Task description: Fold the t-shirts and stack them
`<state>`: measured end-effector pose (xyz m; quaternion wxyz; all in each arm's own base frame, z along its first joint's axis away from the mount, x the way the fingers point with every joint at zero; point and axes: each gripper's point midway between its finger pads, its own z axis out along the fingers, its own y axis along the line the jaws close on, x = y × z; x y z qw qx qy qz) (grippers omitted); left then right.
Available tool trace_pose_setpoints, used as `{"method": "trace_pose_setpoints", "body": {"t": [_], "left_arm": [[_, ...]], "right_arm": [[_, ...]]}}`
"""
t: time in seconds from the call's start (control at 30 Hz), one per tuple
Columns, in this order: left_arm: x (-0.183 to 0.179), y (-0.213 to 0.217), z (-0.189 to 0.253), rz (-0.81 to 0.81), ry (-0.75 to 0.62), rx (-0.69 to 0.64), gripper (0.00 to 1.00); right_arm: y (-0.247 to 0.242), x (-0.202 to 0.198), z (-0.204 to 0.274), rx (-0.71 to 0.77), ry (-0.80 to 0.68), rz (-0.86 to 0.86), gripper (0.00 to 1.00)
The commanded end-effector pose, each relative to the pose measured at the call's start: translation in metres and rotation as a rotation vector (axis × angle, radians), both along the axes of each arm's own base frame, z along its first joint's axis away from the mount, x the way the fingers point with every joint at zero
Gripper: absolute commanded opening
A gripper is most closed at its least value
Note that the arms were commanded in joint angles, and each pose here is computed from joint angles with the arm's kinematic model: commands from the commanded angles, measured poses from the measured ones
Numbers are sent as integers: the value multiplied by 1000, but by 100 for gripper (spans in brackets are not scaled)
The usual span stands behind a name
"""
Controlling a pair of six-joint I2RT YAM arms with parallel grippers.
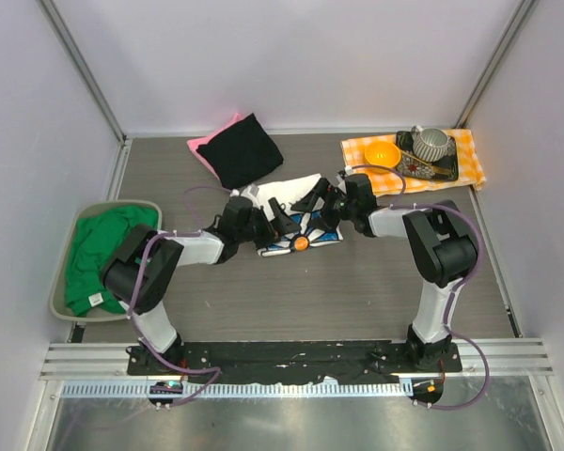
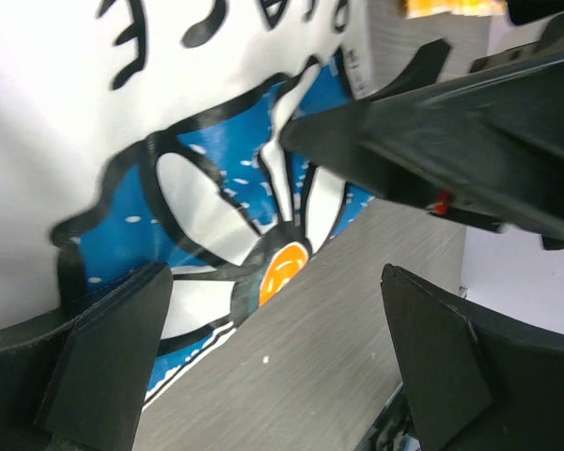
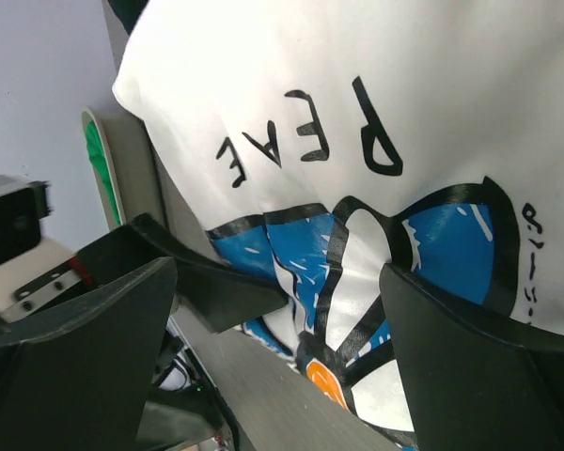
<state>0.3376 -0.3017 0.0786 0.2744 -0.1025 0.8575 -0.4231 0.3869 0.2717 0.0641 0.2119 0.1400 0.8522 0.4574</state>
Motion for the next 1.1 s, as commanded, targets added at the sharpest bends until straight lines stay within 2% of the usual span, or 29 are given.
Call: {"method": "trace_pose_setpoints", "body": {"t": [0.0,0.07,0.17,0.23,0.4,0.43,0.47,0.6,0.77,0.8,0.83,0.9,0.93,1.07], "left_arm": [[-11,9,-41,7,14,4,100],[-17,12,-61,10,34,17,100],[-16,12,-62,4,21,13,100],[-14,9,-49,-9,-2,-2,100],[-20,14,14,-13,-71,-24,100],[-22,17,22,-12,-80,-15,100],[-24,20,34,-8,-101,-8,100],[-42,48,63,23,-67,119,100],[-58,84,67,83,-38,266,100],[-62,89,64,86,-26,287,100],[-69,97,63,94,-15,316,100],[-74,107,57,107,-13,349,100],[-75,114,56,124,-5,358,100],[-84,138,52,172,14,368,100]], "right_arm": [[-11,-20,-43,-118,14,9,96],[-19,-25,-60,-185,23,4,96],[-19,-22,-52,-229,-8,7,96],[-13,-19,-26,-234,-80,22,97],[-14,-26,27,-397,-234,10,98],[-19,-39,24,-479,-218,24,99],[-20,-42,38,-573,-287,-15,99],[-34,-63,42,-815,-334,33,100],[-54,-98,37,-1100,-375,217,100],[-41,-106,43,-1151,-417,256,100],[-51,-112,46,-1261,-423,272,100],[-44,-114,61,-1386,-483,287,100],[-51,-121,61,-1565,-524,308,100],[-40,-136,63,-1853,-711,420,100]]}}
